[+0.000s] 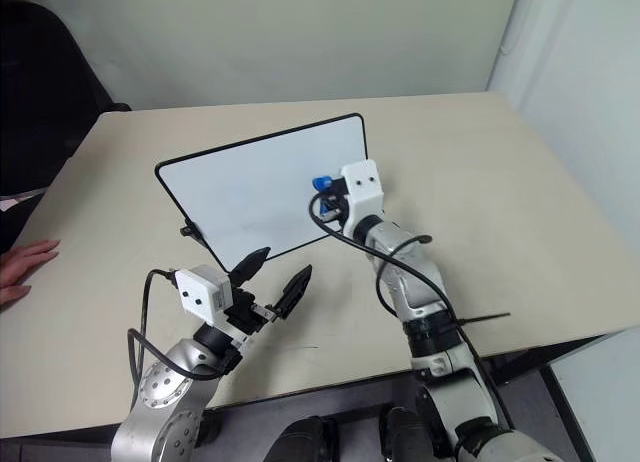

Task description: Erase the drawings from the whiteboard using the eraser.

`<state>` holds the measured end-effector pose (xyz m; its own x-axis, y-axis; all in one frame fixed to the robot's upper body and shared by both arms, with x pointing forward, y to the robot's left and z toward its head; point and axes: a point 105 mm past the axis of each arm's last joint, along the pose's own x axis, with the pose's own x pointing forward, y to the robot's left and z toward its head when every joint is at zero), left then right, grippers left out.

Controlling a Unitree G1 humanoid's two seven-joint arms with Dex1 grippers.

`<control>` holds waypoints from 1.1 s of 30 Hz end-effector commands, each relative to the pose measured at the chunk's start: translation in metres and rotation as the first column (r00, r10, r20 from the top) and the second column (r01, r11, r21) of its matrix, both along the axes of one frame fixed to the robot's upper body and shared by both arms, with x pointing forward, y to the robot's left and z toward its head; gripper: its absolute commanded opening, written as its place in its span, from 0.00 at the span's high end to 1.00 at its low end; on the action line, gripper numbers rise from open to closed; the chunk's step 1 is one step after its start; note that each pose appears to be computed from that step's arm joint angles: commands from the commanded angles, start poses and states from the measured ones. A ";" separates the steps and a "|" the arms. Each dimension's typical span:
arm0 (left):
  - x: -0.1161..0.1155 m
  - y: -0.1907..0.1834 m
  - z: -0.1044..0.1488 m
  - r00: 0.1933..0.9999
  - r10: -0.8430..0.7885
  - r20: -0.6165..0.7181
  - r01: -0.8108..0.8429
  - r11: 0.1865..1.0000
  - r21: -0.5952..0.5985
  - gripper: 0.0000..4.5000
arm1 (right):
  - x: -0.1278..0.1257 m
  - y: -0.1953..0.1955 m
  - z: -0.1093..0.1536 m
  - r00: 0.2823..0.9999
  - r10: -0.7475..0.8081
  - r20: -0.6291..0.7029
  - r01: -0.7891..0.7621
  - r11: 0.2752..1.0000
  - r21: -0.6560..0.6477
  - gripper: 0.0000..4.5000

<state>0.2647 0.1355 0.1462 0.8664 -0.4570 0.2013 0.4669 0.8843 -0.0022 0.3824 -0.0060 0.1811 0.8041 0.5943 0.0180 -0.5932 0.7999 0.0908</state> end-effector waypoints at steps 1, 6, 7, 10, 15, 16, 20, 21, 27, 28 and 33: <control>-0.003 -0.004 0.012 0.999 -0.015 0.051 0.015 1.000 -0.011 0.00 | -0.020 -0.027 0.018 0.999 -0.017 -0.028 0.015 0.999 -0.040 0.97; -0.003 -0.006 0.012 0.998 -0.023 0.050 0.024 1.000 -0.014 0.00 | -0.042 -0.075 0.000 0.980 -0.107 -0.169 0.049 0.947 -0.318 0.97; -0.002 -0.006 0.012 0.998 -0.025 0.049 0.025 1.000 -0.015 0.00 | -0.047 -0.083 -0.006 0.965 -0.114 -0.236 0.026 0.938 -0.346 0.97; -0.001 -0.008 0.011 0.998 -0.030 0.047 0.031 0.999 -0.020 0.00 | -0.059 -0.103 -0.018 0.923 -0.134 -0.360 -0.014 0.924 -0.381 0.97; 0.003 -0.011 0.010 0.998 -0.039 0.047 0.040 0.999 -0.024 0.00 | -0.061 -0.123 -0.036 0.867 -0.167 -0.470 -0.013 0.935 -0.356 0.97; 0.003 -0.012 0.010 0.998 -0.040 0.048 0.041 0.999 -0.025 0.00 | -0.060 -0.125 -0.038 0.862 -0.170 -0.478 -0.008 0.937 -0.348 0.90; 0.005 -0.014 0.009 0.998 -0.046 0.050 0.048 0.999 -0.027 0.00 | -0.060 -0.127 -0.040 0.856 -0.184 -0.483 0.006 0.938 -0.347 0.63; 0.006 -0.015 0.009 0.998 -0.048 0.050 0.049 0.998 -0.028 0.00 | -0.060 -0.130 -0.042 0.856 -0.197 -0.478 0.016 0.934 -0.357 0.54; 0.010 -0.019 0.008 0.997 -0.057 0.055 0.058 0.998 -0.031 0.00 | -0.059 -0.144 -0.033 0.895 -0.224 -0.385 0.098 0.942 -0.320 0.24; 0.011 -0.020 0.008 0.997 -0.058 0.056 0.060 0.998 -0.032 0.00 | -0.058 -0.145 -0.023 0.925 -0.216 -0.313 0.119 0.946 -0.301 0.24; 0.012 -0.025 0.007 0.996 -0.071 0.059 0.074 0.996 -0.043 0.00 | -0.074 -0.139 0.020 0.994 -0.106 -0.032 0.101 0.983 -0.152 0.24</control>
<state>0.2790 0.1154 0.1433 0.8391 -0.4948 0.2261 0.5138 0.8574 -0.0304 0.3175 -0.1513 0.1712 0.8569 0.4456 -0.2590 -0.4553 0.8900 0.0250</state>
